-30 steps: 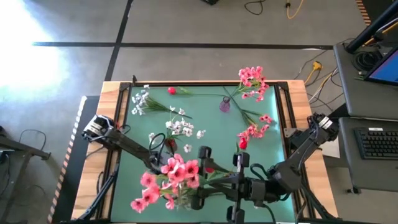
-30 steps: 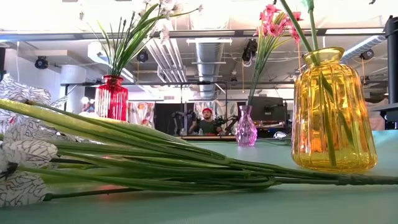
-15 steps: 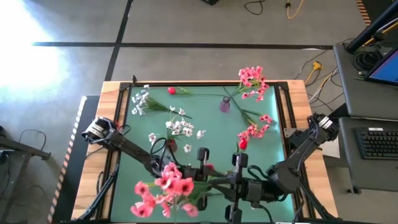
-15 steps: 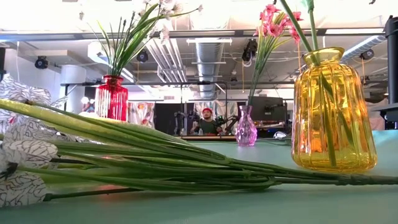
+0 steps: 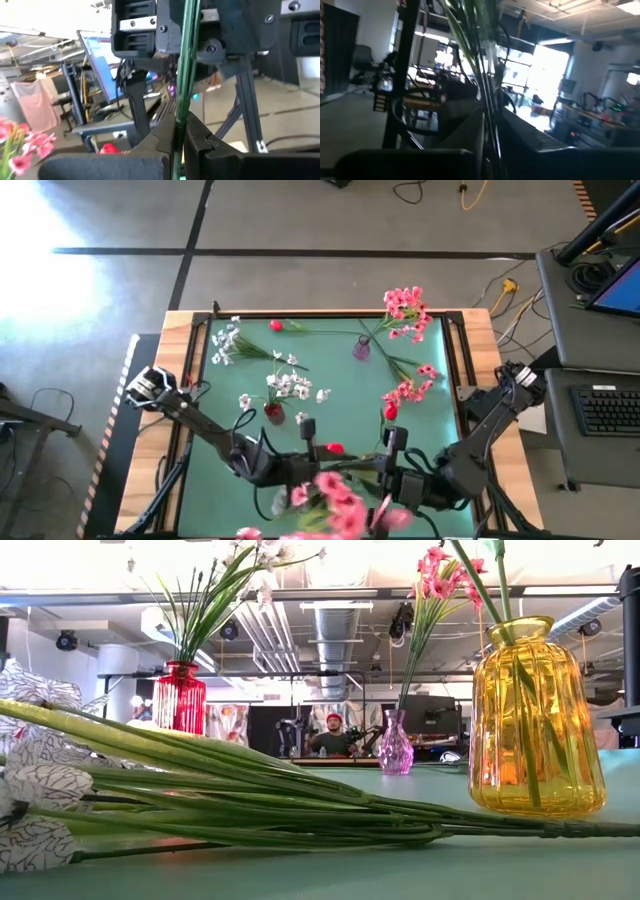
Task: Sort flowers into vase by color
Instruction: Put the left pink flower into the purple flower vase
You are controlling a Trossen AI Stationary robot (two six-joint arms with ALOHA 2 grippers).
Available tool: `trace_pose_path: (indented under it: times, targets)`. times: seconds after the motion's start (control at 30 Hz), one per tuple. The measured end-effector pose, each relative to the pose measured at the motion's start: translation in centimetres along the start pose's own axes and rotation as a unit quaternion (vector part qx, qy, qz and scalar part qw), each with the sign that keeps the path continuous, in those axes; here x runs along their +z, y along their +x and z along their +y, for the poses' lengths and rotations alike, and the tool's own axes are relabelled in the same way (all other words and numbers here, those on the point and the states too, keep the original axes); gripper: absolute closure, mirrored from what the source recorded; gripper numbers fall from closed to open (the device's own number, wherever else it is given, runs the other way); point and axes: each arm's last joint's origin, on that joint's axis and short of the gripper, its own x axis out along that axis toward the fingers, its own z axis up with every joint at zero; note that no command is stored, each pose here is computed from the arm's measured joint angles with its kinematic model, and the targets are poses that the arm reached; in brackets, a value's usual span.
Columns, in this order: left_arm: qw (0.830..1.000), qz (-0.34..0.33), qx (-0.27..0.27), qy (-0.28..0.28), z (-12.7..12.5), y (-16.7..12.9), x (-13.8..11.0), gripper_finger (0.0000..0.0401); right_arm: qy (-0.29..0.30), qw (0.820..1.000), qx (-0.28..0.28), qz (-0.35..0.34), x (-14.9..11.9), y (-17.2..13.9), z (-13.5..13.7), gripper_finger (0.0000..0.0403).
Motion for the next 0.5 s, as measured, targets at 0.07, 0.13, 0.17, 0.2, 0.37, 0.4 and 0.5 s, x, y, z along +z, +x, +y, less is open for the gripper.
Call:
trace_pose_path:
  times: [0.07,0.13,0.17,0.2,0.37,0.4,0.5]
  targets:
    - [1.000,0.004,-0.001,-0.003,-0.09,-0.14,0.03,0.0401,-0.003,1.000,-0.014,0.013,-0.05,-0.16,0.03,0.0329]
    - [1.000,0.007,-0.001,-0.004,-0.12,-0.23,0.02,0.0401,-0.006,0.999,-0.023,0.022,-0.08,-0.34,0.09,0.0307]
    - [1.000,0.009,0.003,-0.005,-0.14,-0.29,0.03,0.0401,-0.007,0.999,-0.026,0.025,-0.07,-0.44,0.15,0.0297]
    - [1.000,0.013,0.009,-0.003,-0.16,-0.34,-0.01,0.0401,-0.008,0.999,-0.029,0.028,-0.07,-0.52,0.18,0.0287]
    - [0.999,0.040,0.032,0.006,-0.16,-0.40,-0.49,0.0401,-0.014,0.999,-0.023,0.035,0.53,-0.88,0.42,0.0256]
    - [0.999,0.043,0.032,0.004,-0.19,-0.41,-0.55,0.0401,-0.014,0.999,-0.024,0.041,0.69,-0.87,0.39,0.0252]
    - [0.998,0.047,0.034,-0.003,-0.20,-0.42,-0.65,0.0401,-0.011,0.998,-0.022,0.066,0.88,-0.73,0.37,0.0241]
